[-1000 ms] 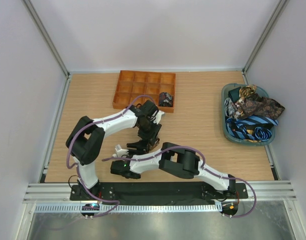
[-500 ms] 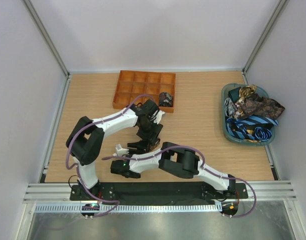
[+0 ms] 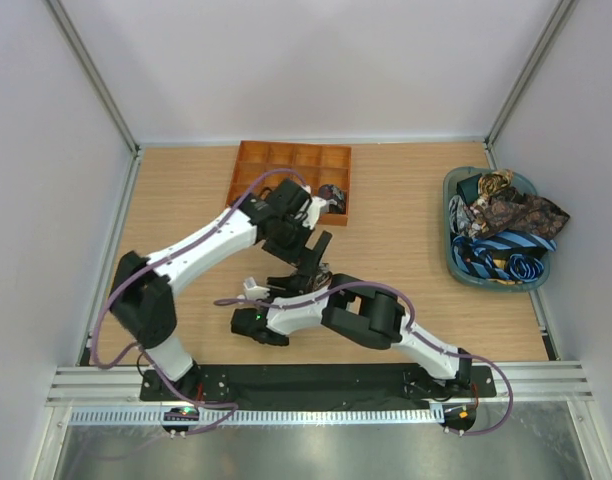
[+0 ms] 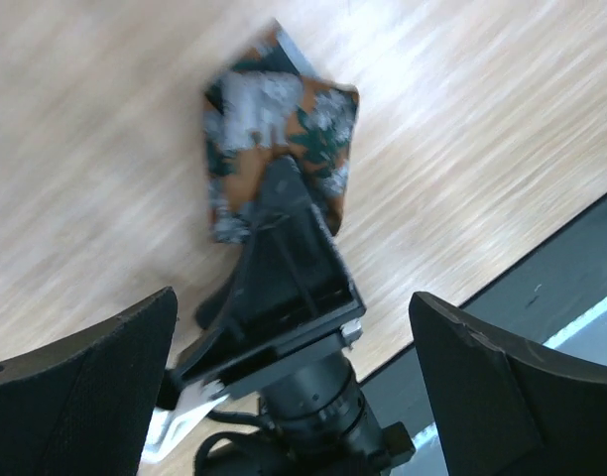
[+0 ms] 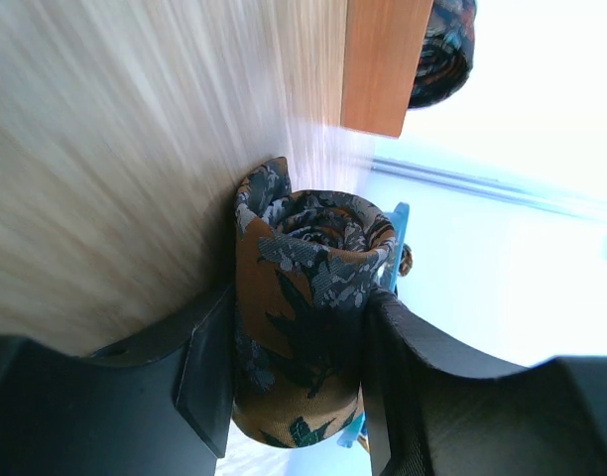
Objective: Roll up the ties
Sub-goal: Roll the tie, then place the rolled tie into the container
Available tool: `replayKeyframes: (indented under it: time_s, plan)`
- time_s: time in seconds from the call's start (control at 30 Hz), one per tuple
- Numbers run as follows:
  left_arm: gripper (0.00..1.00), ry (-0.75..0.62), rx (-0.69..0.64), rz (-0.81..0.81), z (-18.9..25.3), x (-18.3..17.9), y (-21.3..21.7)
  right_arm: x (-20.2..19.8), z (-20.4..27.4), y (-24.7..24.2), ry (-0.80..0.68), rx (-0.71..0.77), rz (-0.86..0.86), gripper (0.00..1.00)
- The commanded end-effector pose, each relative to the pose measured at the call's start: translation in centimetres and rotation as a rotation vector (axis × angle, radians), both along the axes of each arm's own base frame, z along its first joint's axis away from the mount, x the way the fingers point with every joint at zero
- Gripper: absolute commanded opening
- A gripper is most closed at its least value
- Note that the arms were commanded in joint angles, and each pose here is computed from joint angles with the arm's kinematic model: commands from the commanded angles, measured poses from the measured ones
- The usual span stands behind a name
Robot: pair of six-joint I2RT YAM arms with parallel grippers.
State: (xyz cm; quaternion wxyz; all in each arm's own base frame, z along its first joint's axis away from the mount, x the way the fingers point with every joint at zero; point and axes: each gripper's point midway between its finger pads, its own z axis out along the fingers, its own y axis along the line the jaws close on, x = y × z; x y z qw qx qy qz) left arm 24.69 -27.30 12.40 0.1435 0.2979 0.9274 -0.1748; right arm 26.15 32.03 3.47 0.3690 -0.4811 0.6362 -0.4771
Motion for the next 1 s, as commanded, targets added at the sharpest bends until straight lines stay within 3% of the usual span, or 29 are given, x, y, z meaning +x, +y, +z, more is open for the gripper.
replayKeyframes:
  time_s: [0.0, 0.17, 0.2, 0.4, 0.67, 0.97]
  plan:
    - [1.0, -0.215, -0.165, 0.135, 7.2, 3.3, 0.8, -1.5, -4.0, -0.6, 0.194, 0.112, -0.017, 0.09]
    - [1.0, -0.439, -0.326, 0.299, 13.8, 4.2, 4.6, -0.6, -2.1, -1.5, 0.215, 0.32, -0.071, 0.06]
    - [1.0, -0.469, -0.32, 0.384, 14.3, 4.8, 6.0, -0.4, -1.0, -1.0, 0.236, 0.416, -0.075, 0.06]
    - [1.0, -0.59, -0.352, 0.575, 16.7, 4.3, 10.3, 2.6, 2.3, -2.6, 0.254, 0.673, -0.178, 0.01]
    - [1.0, -0.606, -0.33, 0.665, 15.2, 3.7, 12.2, 8.3, 6.5, -5.8, 0.267, 0.99, -0.344, 0.01]
    - [1.0, -0.585, -0.273, 0.644, 13.2, 3.1, 12.7, 14.5, 11.8, -9.3, 0.182, 1.182, -0.465, 0.01]
